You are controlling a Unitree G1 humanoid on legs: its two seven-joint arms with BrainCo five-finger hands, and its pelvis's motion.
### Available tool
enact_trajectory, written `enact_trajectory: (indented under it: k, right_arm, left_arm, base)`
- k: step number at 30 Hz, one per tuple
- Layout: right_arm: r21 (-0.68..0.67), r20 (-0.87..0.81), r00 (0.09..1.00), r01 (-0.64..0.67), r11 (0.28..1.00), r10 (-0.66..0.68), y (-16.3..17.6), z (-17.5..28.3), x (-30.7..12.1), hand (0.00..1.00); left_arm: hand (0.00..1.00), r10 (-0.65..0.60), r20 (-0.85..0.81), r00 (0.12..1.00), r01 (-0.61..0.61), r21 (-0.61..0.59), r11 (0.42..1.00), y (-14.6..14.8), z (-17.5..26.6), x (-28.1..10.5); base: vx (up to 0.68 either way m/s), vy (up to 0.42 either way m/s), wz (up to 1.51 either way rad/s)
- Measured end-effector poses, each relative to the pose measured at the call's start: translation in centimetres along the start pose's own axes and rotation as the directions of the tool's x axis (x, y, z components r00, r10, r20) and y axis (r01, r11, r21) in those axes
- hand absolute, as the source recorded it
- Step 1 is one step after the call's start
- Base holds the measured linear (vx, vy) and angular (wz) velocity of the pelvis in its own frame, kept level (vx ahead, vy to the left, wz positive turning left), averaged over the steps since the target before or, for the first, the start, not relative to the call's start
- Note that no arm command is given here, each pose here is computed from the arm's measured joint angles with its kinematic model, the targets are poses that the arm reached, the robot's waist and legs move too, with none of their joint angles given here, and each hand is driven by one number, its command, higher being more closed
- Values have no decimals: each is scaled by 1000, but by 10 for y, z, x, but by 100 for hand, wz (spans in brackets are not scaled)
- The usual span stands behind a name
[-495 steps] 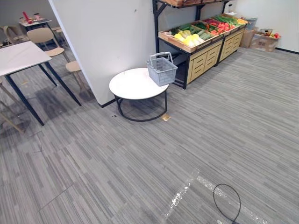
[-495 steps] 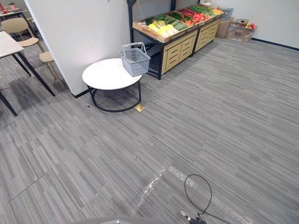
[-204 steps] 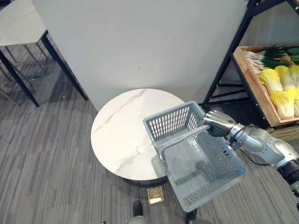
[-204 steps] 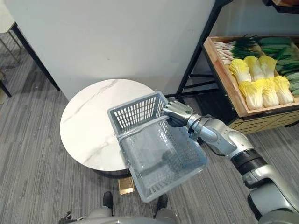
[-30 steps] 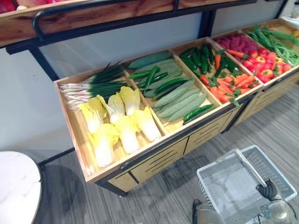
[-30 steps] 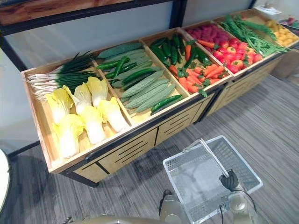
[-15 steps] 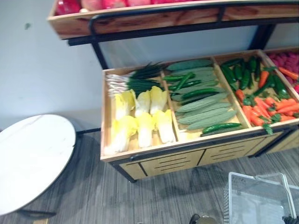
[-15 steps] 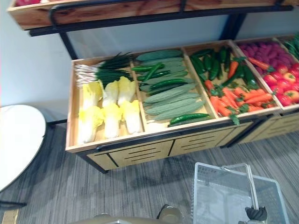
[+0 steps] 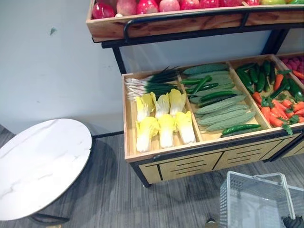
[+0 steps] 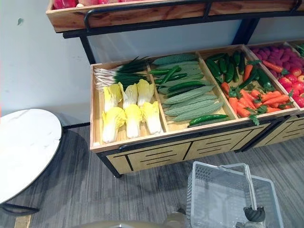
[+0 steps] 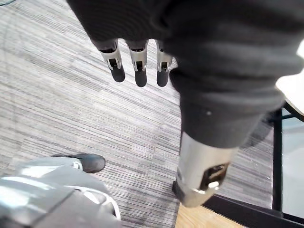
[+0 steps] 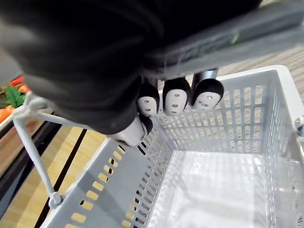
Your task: Pick vegetable in the basket
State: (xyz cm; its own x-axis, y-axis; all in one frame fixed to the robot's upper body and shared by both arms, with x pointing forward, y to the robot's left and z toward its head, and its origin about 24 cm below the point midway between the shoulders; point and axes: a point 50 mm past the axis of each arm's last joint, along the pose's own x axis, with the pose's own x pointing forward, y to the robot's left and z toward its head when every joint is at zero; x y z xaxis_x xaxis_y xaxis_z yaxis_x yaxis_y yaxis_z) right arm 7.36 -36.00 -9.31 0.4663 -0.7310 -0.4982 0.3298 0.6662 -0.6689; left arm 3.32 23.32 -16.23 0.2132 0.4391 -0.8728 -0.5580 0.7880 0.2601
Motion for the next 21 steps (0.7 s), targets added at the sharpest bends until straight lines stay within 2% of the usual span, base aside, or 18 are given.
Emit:
enact_trajectory:
  k: [5,9,16,19,21]
  right_arm:
    - [-44,21,996,-85,995,86,13,5,-1,100]
    - [-30,2,996,-93,995,93,16,0,-3,100]
    - [18,-9,992,-129,991,129,30,0,-8,100]
    - [13,-9,991,-132,991,132,31,0,-9,100]
    - [-2,6,993,-120,993,120,32,2,-9,100]
  left_arm:
    - [0,30,53,998,-31,21,999,13,19,6]
    - [0,47,77,996,-48,17,999,20,29,8]
    - [0,104,251,962,-89,-72,993,23,61,6]
    - [0,129,454,882,-82,-122,989,12,107,-7]
    - [0,125,589,798,-47,-146,988,-1,137,-21]
  base:
    - [52,30,12]
    - [74,21,15]
    - [52,-18,-3]
    - [7,-47,-7]
    - [-46,-62,-8]
